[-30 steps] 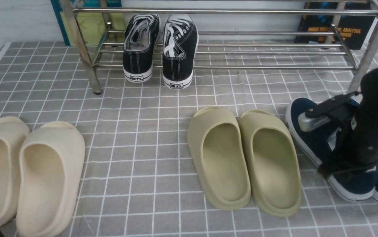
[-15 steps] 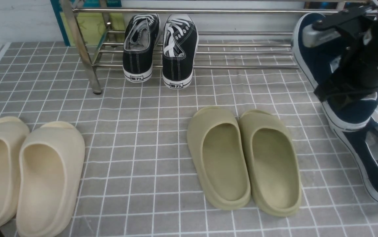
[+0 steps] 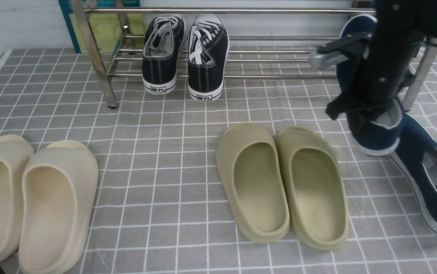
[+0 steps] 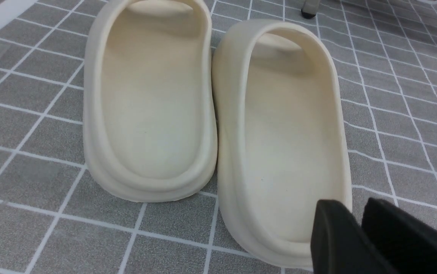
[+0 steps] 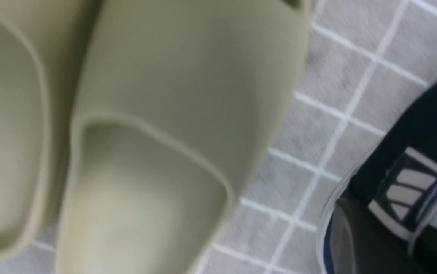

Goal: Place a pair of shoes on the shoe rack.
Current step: Use the right arm to put a shoe into the shoe rack

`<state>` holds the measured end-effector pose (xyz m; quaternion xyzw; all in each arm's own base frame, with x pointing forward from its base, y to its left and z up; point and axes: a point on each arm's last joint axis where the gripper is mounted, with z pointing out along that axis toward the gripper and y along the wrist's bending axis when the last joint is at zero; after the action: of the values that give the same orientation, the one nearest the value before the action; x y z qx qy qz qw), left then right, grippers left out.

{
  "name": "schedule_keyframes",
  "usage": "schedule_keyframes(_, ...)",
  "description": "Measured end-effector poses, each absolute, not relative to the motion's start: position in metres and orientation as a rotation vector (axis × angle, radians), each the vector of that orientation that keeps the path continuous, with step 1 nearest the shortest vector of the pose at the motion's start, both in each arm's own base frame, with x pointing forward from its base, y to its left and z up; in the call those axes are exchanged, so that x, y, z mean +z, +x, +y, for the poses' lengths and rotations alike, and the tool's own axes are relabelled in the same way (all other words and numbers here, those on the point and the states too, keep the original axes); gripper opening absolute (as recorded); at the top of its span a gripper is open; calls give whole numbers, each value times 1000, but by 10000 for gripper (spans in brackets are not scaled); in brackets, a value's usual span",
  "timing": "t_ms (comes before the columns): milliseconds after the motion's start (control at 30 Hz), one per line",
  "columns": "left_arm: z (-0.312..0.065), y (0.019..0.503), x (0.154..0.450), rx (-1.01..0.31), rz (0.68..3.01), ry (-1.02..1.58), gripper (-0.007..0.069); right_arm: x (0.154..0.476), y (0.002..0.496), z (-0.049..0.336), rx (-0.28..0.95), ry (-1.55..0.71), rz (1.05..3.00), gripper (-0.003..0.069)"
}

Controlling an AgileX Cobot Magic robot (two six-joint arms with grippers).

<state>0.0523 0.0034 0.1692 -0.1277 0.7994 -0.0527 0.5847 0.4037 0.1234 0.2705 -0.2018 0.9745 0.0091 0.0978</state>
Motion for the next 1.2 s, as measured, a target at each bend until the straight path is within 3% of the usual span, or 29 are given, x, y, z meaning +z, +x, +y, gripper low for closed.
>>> schedule_keyframes(233, 3, 52, 169, -123, 1865, -298, 123, 263, 419, 130, 106, -611, 2874, 40)
schedule_keyframes(567, 3, 52, 169, -123, 1865, -298, 123, 323, 393, 137, 320, -583, 2732, 39)
schedule_keyframes(733, 3, 52, 169, -123, 1865, -298, 123, 348, 366, 113, 223, -562, 2691, 39)
schedule_keyframes(967, 3, 52, 169, -123, 1865, -298, 123, 340, 323, 102, 222, -574, 2773, 39)
schedule_keyframes(1200, 3, 52, 169, -123, 1865, -298, 123, 327, 324, 100, 188, -610, 2802, 39)
